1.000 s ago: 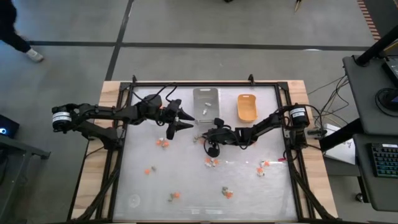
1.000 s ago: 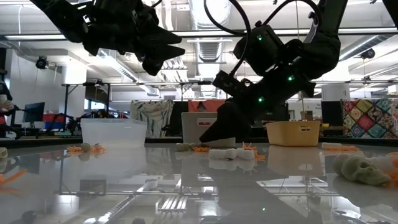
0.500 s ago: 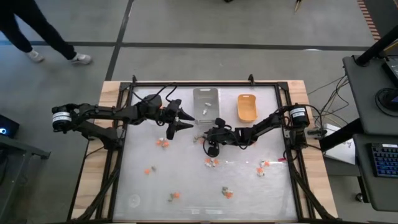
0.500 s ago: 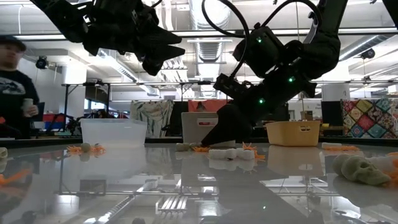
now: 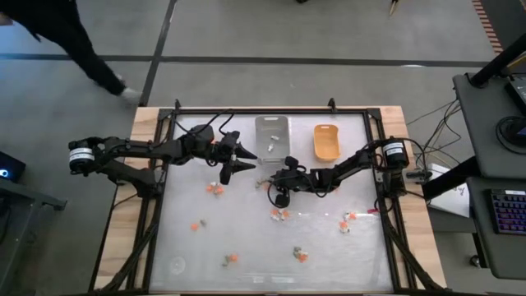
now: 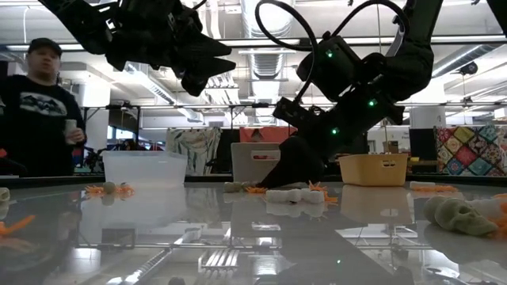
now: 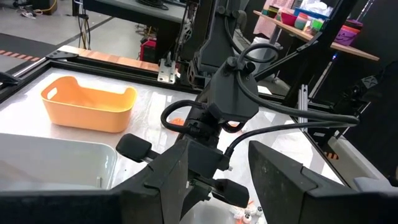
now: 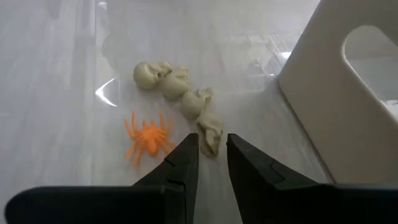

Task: Sort Halloween decoration
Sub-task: Put the cream white skull toy into the yellow bin

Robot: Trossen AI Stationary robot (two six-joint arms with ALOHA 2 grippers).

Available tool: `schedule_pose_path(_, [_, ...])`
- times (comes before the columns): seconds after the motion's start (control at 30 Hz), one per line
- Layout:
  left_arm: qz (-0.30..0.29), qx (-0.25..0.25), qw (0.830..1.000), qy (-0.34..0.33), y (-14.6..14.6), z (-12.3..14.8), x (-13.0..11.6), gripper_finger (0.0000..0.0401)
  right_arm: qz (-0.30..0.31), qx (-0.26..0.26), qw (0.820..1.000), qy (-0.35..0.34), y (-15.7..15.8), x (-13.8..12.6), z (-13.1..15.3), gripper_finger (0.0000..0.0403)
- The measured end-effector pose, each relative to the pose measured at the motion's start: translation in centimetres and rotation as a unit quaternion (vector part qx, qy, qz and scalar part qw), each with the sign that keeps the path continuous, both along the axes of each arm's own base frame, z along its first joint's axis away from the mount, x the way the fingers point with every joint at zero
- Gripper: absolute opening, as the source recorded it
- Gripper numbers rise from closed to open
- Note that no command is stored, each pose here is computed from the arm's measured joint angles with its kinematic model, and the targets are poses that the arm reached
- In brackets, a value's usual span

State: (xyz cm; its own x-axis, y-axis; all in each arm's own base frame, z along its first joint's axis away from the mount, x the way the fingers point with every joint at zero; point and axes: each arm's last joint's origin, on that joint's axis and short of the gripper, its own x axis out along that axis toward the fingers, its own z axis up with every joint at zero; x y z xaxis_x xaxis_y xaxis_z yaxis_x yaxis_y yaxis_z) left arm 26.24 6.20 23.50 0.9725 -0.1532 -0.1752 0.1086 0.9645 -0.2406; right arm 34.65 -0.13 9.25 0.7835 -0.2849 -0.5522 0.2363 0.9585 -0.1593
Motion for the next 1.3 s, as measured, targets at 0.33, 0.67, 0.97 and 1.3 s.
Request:
schedule_pose_path(0.33, [0.0, 0.0, 1.0, 0.0, 0.0, 0.0, 0.0, 0.0152, 0.01, 0.007, 1.0, -0.001, 0.0, 0.0, 0.0, 0.0048])
schedule_pose_path(0.67, [0.0, 0.0, 1.0, 0.0, 0.0, 0.0, 0.0, 0.0152, 0.003, 0.009, 1.0, -0.001, 0.0, 0.0, 0.0, 0.0009])
schedule_pose_path(0.97, [0.0, 0.0, 1.0, 0.0, 0.0, 0.0, 0.0, 0.0152, 0.005, 0.005, 1.0, -0.006, 0.0, 0.0, 0.3, 0.0008])
schedule_pose_path(1.3, [0.0, -0.001, 1.0, -0.004, 0.0, 0.1, 0.0, 0.0152, 0.002, 0.002, 1.0, -0.02, 0.0, -0.1, 1.9, 0.0008])
